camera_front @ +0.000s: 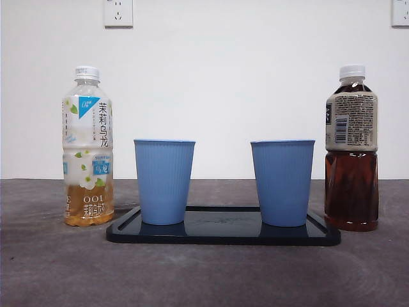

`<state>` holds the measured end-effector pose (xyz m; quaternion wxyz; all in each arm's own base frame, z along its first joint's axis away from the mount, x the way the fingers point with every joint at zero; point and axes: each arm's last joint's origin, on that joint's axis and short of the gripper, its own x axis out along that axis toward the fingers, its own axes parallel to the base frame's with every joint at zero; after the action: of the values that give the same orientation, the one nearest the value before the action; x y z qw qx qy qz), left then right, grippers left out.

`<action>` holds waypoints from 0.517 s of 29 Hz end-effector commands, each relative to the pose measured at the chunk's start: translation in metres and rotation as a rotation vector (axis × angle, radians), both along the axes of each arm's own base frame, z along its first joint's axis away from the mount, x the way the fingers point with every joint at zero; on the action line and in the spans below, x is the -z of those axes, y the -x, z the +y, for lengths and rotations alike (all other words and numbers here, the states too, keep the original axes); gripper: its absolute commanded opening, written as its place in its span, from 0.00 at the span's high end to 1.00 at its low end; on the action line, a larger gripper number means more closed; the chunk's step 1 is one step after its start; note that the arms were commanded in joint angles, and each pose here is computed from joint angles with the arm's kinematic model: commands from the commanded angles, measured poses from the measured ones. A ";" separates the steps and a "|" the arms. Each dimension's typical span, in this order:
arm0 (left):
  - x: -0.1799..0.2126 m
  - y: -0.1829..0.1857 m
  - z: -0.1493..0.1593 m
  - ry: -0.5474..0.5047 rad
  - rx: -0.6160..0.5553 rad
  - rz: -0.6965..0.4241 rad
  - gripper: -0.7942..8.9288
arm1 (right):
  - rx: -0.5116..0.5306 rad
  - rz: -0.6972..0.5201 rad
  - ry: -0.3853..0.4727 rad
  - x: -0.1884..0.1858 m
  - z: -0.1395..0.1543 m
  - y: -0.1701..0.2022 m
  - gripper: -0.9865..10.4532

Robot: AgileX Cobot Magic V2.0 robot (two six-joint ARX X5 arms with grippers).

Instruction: Pour the drink into the cup

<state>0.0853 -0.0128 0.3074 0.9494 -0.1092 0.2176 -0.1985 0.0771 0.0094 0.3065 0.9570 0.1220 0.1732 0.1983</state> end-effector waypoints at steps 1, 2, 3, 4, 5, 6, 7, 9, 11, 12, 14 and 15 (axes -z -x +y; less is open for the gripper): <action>-0.006 -0.004 -0.002 -0.051 0.115 0.019 0.91 | -0.080 0.042 0.045 -0.005 0.002 -0.003 0.91; -0.006 -0.006 -0.003 -0.053 0.146 0.040 0.91 | -0.106 0.071 0.047 -0.005 0.002 -0.004 0.91; -0.006 -0.007 -0.005 -0.050 0.176 0.061 0.91 | -0.125 0.100 0.047 -0.005 0.003 -0.005 0.91; -0.005 -0.008 -0.006 -0.048 0.202 0.079 0.91 | -0.146 0.138 0.046 -0.004 0.004 -0.006 0.91; -0.004 -0.009 -0.007 -0.046 0.229 0.099 0.91 | -0.170 0.175 0.049 -0.003 0.006 -0.006 0.91; -0.002 -0.010 -0.008 -0.041 0.252 0.120 0.91 | -0.191 0.213 0.057 -0.002 0.007 -0.006 0.91; -0.001 -0.010 -0.009 -0.042 0.271 0.138 0.91 | -0.212 0.245 0.068 -0.001 0.008 -0.006 0.91; 0.002 -0.010 -0.011 -0.052 0.296 0.160 0.91 | -0.243 0.287 0.079 0.002 0.010 -0.006 0.91; 0.002 -0.010 -0.012 -0.053 0.310 0.167 0.91 | -0.265 0.308 0.085 0.004 0.011 -0.005 0.91; 0.002 -0.010 -0.012 -0.054 0.314 0.164 0.91 | -0.273 0.315 0.086 0.004 0.012 -0.005 0.91; 0.002 -0.010 -0.013 -0.054 0.319 0.160 0.91 | -0.286 0.314 0.088 0.004 0.013 -0.005 0.91; 0.002 -0.010 -0.013 -0.051 0.318 0.163 0.89 | -0.289 0.314 0.089 0.004 0.013 -0.005 0.91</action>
<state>0.0945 -0.0256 0.2999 0.8844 -0.0742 0.3269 -0.3249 0.0821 0.0223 0.2975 0.8820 0.0907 0.3537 0.2979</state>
